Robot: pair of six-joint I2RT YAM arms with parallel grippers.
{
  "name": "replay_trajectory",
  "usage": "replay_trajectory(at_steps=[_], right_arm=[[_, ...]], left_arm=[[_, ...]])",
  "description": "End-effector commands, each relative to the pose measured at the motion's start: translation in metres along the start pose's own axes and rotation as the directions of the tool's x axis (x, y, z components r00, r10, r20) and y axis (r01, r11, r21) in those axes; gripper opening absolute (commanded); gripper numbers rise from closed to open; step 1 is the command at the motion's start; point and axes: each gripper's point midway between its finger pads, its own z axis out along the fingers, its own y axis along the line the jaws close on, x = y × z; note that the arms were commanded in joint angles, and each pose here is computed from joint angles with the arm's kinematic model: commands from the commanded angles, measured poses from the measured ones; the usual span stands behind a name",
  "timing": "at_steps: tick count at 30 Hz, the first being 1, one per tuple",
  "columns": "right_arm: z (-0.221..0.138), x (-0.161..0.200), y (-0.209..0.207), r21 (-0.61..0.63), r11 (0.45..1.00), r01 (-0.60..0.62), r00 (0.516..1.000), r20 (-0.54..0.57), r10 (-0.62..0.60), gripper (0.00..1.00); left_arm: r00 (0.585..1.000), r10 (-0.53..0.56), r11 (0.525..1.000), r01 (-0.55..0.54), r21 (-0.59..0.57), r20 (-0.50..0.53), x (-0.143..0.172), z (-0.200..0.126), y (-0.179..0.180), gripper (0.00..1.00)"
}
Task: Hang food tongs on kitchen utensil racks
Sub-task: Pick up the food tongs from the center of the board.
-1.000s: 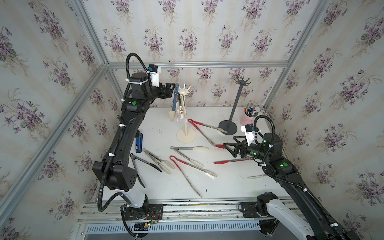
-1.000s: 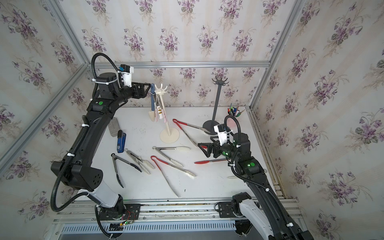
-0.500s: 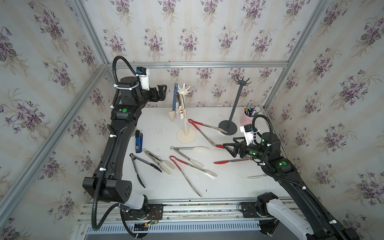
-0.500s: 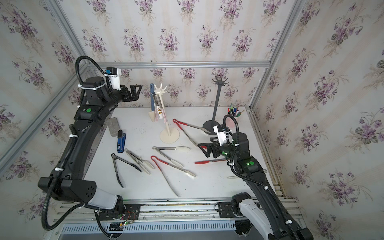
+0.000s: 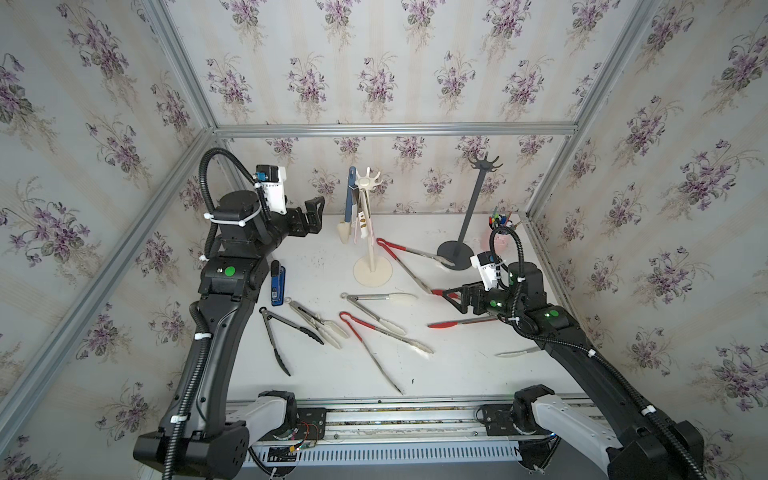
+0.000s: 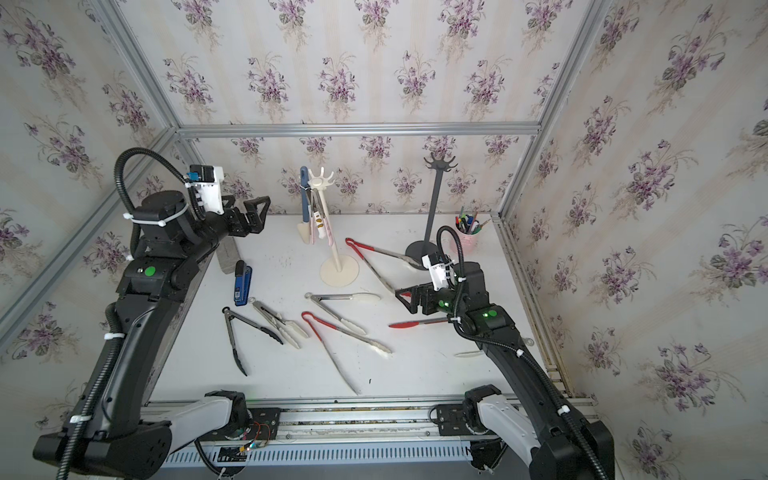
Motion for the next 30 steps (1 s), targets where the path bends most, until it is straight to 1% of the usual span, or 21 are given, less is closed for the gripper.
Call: replay_trajectory(at_steps=[1, 6, 8, 11, 14, 15, 18, 20, 23, 26, 30], right_arm=[[0.005, 0.009, -0.01, 0.035, 0.998, -0.042, 0.998, -0.038, 0.044, 0.94], [0.012, 0.02, -0.026, 0.1, 0.992, -0.081, 0.993, -0.081, 0.089, 0.92], [0.015, 0.025, -0.032, 0.125, 0.985, -0.117, 0.987, -0.094, 0.129, 0.9], [0.02, 0.034, -0.04, 0.164, 0.963, -0.213, 0.966, -0.116, 0.233, 0.86], [0.021, 0.045, -0.05, 0.224, 0.911, -0.346, 0.919, -0.113, 0.377, 0.82], [0.021, 0.051, -0.053, 0.249, 0.885, -0.393, 0.896, -0.112, 0.429, 0.8], [0.017, 0.069, -0.067, 0.339, 0.815, -0.469, 0.845, -0.096, 0.526, 0.76], [0.013, 0.081, -0.075, 0.388, 0.774, -0.5, 0.821, -0.075, 0.567, 0.75], [0.01, 0.094, -0.081, 0.418, 0.73, -0.541, 0.79, -0.048, 0.612, 0.72], [0.011, 0.103, -0.085, 0.423, 0.702, -0.573, 0.766, -0.029, 0.643, 0.69], [0.011, 0.106, -0.092, 0.442, 0.676, -0.589, 0.754, 0.0, 0.656, 0.66]], left_arm=[[1.0, -0.008, 1.0, 0.009, -0.012, 0.011, 0.008, -0.012, 0.001, 0.99], [0.999, -0.045, 0.999, 0.045, -0.003, -0.009, 0.033, -0.028, -0.001, 0.99], [0.998, -0.063, 0.998, 0.064, 0.012, -0.023, 0.045, -0.033, -0.004, 0.99], [0.996, -0.082, 0.996, 0.083, 0.034, -0.043, 0.062, -0.04, -0.008, 0.99], [0.994, -0.091, 0.994, 0.095, 0.046, -0.067, 0.079, -0.046, -0.011, 0.99], [0.993, -0.092, 0.994, 0.097, 0.056, -0.08, 0.086, -0.047, -0.012, 0.99], [0.99, -0.087, 0.992, 0.096, 0.082, -0.111, 0.102, -0.051, -0.018, 0.99], [0.989, -0.076, 0.991, 0.088, 0.098, -0.126, 0.113, -0.052, -0.022, 0.99], [0.987, -0.044, 0.99, 0.063, 0.124, -0.154, 0.127, -0.052, -0.028, 0.99], [0.984, -0.005, 0.986, 0.034, 0.161, -0.177, 0.139, -0.052, -0.037, 0.99], [0.978, 0.056, 0.974, -0.01, 0.225, -0.199, 0.151, -0.053, -0.052, 0.99]])
